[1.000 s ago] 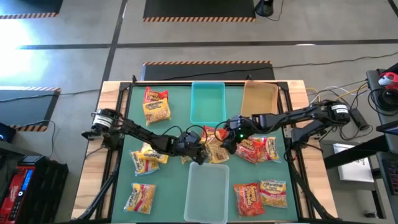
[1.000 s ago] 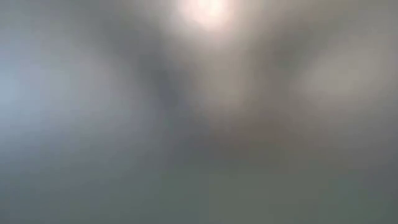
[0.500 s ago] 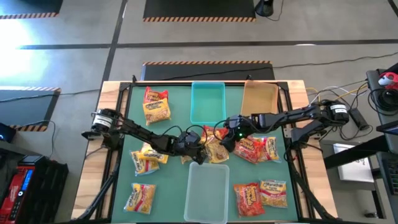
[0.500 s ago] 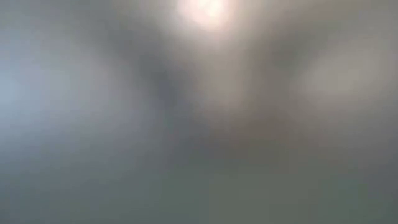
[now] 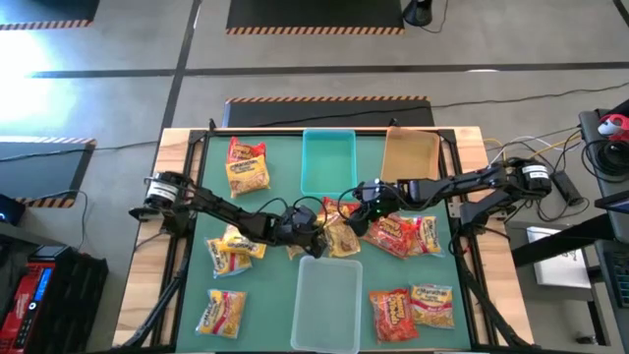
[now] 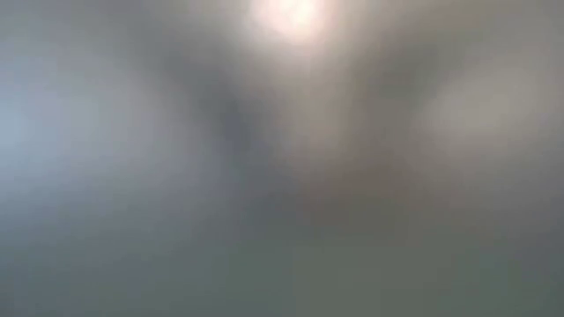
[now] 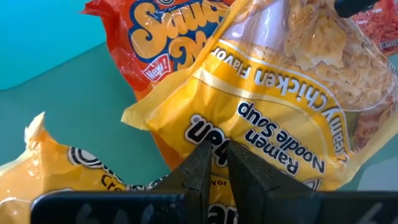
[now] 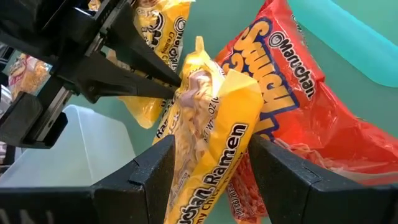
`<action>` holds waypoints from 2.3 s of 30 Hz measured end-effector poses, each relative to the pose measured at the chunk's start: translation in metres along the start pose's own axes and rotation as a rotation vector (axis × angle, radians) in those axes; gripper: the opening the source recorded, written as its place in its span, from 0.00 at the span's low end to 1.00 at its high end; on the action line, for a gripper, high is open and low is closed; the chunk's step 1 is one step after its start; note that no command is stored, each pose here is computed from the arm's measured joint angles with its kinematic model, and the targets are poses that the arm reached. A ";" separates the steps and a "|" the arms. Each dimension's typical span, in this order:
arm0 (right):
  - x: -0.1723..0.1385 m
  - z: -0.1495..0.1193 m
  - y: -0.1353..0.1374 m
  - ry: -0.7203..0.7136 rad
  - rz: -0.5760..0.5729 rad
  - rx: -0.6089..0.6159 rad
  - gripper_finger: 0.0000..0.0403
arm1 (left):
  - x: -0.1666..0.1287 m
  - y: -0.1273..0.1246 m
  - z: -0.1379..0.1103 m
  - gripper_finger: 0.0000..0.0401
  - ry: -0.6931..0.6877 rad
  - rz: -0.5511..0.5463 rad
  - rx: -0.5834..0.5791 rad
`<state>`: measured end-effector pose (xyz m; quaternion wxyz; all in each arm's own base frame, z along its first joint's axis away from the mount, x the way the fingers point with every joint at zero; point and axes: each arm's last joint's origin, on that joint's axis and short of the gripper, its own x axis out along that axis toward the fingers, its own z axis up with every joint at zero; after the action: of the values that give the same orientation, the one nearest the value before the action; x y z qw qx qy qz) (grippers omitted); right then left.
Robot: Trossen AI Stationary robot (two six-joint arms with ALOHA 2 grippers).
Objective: Sort Maruchan noodles
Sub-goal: Put the yellow noodle pack into the orange bin
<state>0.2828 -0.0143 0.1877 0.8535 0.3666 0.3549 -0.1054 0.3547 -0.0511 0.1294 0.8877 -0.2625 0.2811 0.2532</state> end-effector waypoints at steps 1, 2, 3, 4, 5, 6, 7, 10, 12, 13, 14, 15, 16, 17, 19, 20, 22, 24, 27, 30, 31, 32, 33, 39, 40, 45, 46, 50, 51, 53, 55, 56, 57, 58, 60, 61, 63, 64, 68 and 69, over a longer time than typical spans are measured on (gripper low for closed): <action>0.000 0.000 0.000 -0.004 -0.004 0.000 0.48 | 0.000 0.000 0.000 0.09 0.000 0.001 0.000; 0.000 0.000 0.000 -0.010 -0.011 0.002 0.48 | 0.000 0.000 0.000 0.09 0.000 0.001 -0.001; 0.000 0.000 -0.001 -0.018 -0.020 0.010 0.48 | 0.000 0.000 0.000 0.09 0.000 0.001 -0.001; 0.000 0.001 -0.001 -0.025 -0.028 0.020 0.48 | 0.000 0.001 0.000 0.09 0.000 0.002 -0.001; 0.000 0.001 -0.001 -0.032 -0.035 0.024 0.48 | 0.000 0.001 0.001 0.09 -0.001 0.002 -0.001; 0.000 0.001 -0.002 -0.035 -0.039 0.025 0.48 | 0.000 0.001 0.001 0.09 -0.001 0.002 -0.002; 0.000 0.000 -0.002 -0.035 -0.040 0.028 0.48 | 0.001 0.001 0.001 0.09 -0.001 0.003 -0.002; 0.000 0.000 -0.002 -0.041 -0.044 0.041 0.48 | 0.001 0.001 0.001 0.09 -0.002 0.004 -0.003; 0.003 0.000 -0.002 -0.052 -0.030 0.057 0.48 | 0.001 0.001 0.001 0.09 -0.002 0.005 -0.003; 0.006 0.000 -0.001 -0.061 -0.017 0.064 0.48 | 0.001 0.002 0.001 0.09 -0.003 0.006 -0.004; 0.009 -0.002 -0.001 -0.059 -0.013 0.066 0.48 | 0.001 0.002 0.002 0.09 -0.003 0.006 -0.004; 0.013 -0.003 0.000 -0.053 -0.009 0.064 0.48 | 0.001 0.002 0.002 0.09 -0.003 0.008 -0.004; 0.018 -0.005 0.000 -0.049 0.001 0.066 0.48 | 0.001 0.002 0.002 0.09 -0.002 0.010 -0.004; 0.023 -0.006 0.000 -0.043 0.010 0.070 0.48 | 0.001 0.003 0.002 0.09 -0.001 0.011 -0.004; 0.033 -0.010 -0.001 -0.025 0.008 0.080 0.48 | 0.001 0.003 0.002 0.09 -0.001 0.012 -0.004; 0.037 -0.012 -0.001 -0.015 0.002 0.084 0.48 | 0.001 0.003 0.002 0.09 -0.001 0.013 -0.004; 0.043 -0.011 0.000 -0.008 0.001 0.086 0.48 | 0.001 0.003 0.002 0.09 0.000 0.014 -0.003; 0.048 -0.010 0.001 0.012 0.010 0.085 0.48 | 0.001 0.003 0.002 0.09 0.001 0.015 -0.002; 0.051 -0.009 0.003 0.028 0.023 0.080 0.46 | 0.001 0.003 0.002 0.09 0.002 0.016 -0.002; 0.052 -0.007 0.005 0.032 0.031 0.074 0.42 | 0.001 0.003 0.002 0.09 0.002 0.016 -0.001; 0.052 -0.006 0.006 0.030 0.033 0.074 0.40 | 0.001 0.003 0.002 0.09 0.004 0.015 -0.001; 0.052 -0.006 0.006 0.030 0.034 0.075 0.38 | 0.001 0.003 0.002 0.09 0.006 0.012 -0.001; 0.051 -0.006 0.007 0.033 0.041 0.076 0.36 | 0.001 0.003 0.002 0.09 0.011 0.007 -0.001; 0.044 -0.006 0.009 0.061 0.072 0.054 0.31 | -0.002 -0.001 0.005 0.09 0.042 -0.048 -0.040; 0.042 -0.005 0.010 0.066 0.081 0.049 0.31 | -0.004 -0.002 0.006 0.09 0.044 -0.056 -0.041; 0.026 -0.005 0.013 0.096 0.080 0.004 0.30 | -0.016 -0.006 0.018 0.09 0.015 -0.099 -0.055; 0.022 -0.006 0.014 0.104 0.075 -0.005 0.30 | -0.019 -0.007 0.020 0.09 0.006 -0.106 -0.052; 0.003 -0.003 0.019 0.090 0.086 -0.039 0.30 | -0.035 -0.011 0.035 0.09 -0.040 -0.150 -0.054; -0.002 -0.002 0.020 0.085 0.089 -0.050 0.30 | -0.039 -0.012 0.038 0.09 -0.050 -0.160 -0.050; -0.012 -0.002 0.022 0.075 0.093 -0.071 0.30 | -0.047 -0.013 0.044 0.11 -0.070 -0.180 -0.045; -0.023 0.000 0.024 0.055 0.107 -0.090 0.30 | -0.055 -0.014 0.051 0.13 -0.090 -0.205 -0.041; -0.028 0.001 0.026 0.038 0.117 -0.103 0.30 | -0.059 -0.015 0.053 0.15 -0.099 -0.213 -0.042; -0.033 0.002 0.027 0.022 0.118 -0.117 0.31 | -0.062 -0.015 0.056 0.16 -0.107 -0.219 -0.043; -0.039 0.002 0.028 0.006 0.112 -0.132 0.31 | -0.065 -0.015 0.058 0.18 -0.114 -0.224 -0.048; -0.047 0.004 0.029 -0.023 0.112 -0.157 0.31 | -0.069 -0.015 0.062 0.21 -0.129 -0.229 -0.055; -0.052 0.004 0.030 -0.042 0.113 -0.165 0.31 | -0.070 -0.014 0.063 0.23 -0.133 -0.232 -0.057; -0.060 0.005 0.031 -0.068 0.116 -0.182 0.30 | -0.072 -0.015 0.065 0.27 -0.143 -0.239 -0.062; -0.063 0.006 0.032 -0.084 0.114 -0.194 0.30 | -0.072 -0.015 0.065 0.29 -0.143 -0.240 -0.062; -0.073 0.007 0.033 -0.123 0.121 -0.221 0.31 | -0.072 -0.016 0.065 0.39 -0.151 -0.242 -0.045; -0.075 0.008 0.034 -0.132 0.121 -0.224 0.31 | -0.072 -0.016 0.065 0.41 -0.153 -0.242 -0.039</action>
<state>0.2474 -0.0017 0.2611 0.9155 0.2820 0.2846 -0.0374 0.3367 -0.0446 0.2260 0.9253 -0.2916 0.1737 0.1692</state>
